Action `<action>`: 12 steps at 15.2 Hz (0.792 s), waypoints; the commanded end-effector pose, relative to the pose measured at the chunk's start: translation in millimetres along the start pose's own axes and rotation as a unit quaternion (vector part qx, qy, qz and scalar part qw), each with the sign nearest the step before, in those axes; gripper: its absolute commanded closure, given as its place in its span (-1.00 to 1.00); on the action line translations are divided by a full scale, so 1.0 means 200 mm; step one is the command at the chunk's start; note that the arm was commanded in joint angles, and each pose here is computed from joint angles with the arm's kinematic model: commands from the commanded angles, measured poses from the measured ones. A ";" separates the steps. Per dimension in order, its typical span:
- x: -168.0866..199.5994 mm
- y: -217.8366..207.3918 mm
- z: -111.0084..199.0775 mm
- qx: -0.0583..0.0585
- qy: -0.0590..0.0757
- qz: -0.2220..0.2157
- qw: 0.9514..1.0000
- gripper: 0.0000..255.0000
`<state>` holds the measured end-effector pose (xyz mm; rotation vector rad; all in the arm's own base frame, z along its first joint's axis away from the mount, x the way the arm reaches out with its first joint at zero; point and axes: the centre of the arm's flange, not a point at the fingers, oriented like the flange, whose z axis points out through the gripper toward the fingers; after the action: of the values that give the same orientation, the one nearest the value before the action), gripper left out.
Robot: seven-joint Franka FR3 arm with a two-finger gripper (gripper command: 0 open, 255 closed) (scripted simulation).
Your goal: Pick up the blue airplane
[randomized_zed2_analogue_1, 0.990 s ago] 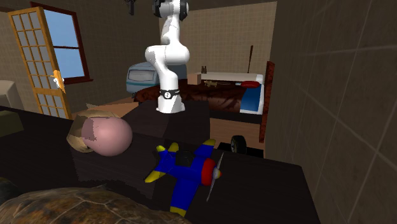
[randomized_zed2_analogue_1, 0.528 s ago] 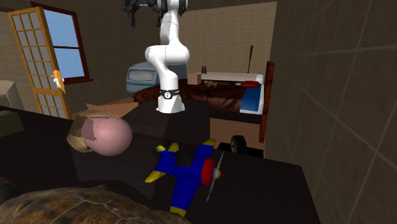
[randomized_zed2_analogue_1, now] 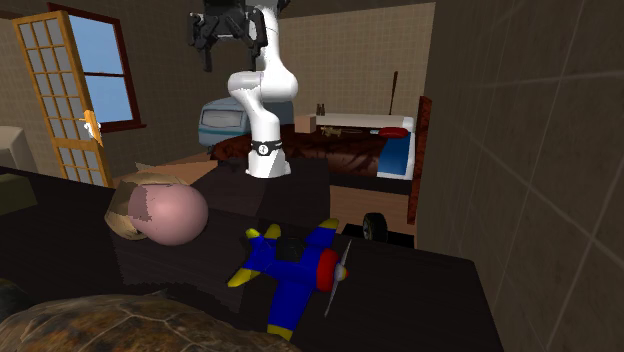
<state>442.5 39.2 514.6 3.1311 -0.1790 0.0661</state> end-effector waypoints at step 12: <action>0.56 -0.29 0.63 0.031 -0.039 -0.010 0.999 -1.00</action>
<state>555.0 80.4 403.8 3.1937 -0.1524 -0.0420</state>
